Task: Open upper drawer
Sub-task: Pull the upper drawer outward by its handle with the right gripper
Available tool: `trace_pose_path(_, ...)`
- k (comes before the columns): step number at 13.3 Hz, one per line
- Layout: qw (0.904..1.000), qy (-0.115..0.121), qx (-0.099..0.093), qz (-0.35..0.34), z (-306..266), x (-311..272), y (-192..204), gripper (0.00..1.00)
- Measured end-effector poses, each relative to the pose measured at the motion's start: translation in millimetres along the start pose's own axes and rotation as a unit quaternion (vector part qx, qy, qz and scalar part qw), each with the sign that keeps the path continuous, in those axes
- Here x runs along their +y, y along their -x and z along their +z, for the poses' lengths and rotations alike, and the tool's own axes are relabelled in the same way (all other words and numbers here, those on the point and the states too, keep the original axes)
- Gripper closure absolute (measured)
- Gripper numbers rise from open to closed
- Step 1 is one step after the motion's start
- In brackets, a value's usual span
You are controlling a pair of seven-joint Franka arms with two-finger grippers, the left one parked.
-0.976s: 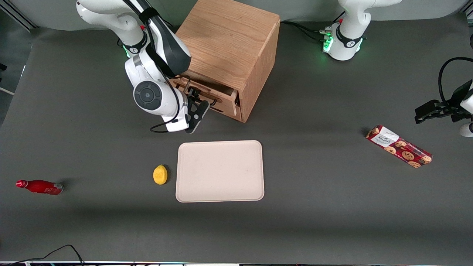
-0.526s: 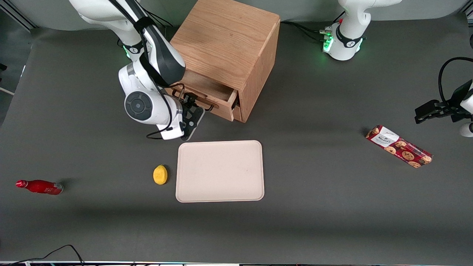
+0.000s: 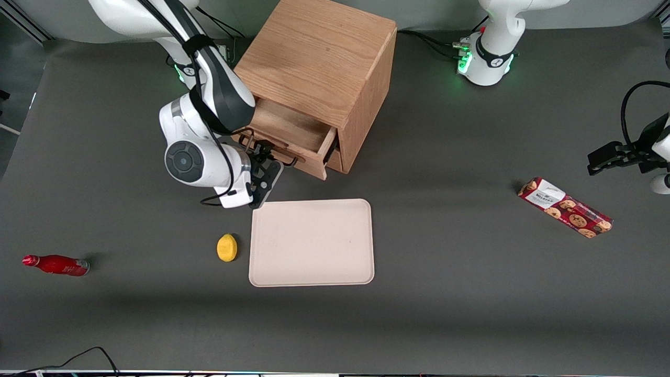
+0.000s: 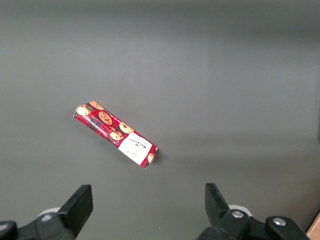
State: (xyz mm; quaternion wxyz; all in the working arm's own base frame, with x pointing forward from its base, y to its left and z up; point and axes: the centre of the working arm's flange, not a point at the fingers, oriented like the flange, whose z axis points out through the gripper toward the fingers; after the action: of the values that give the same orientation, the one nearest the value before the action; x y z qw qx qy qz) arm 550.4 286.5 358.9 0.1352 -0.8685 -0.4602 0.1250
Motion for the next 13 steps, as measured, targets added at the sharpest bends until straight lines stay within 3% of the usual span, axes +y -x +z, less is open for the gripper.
trace_pose_path(13,0.9996,-0.010,0.023,-0.009,-10,42,1,0.00)
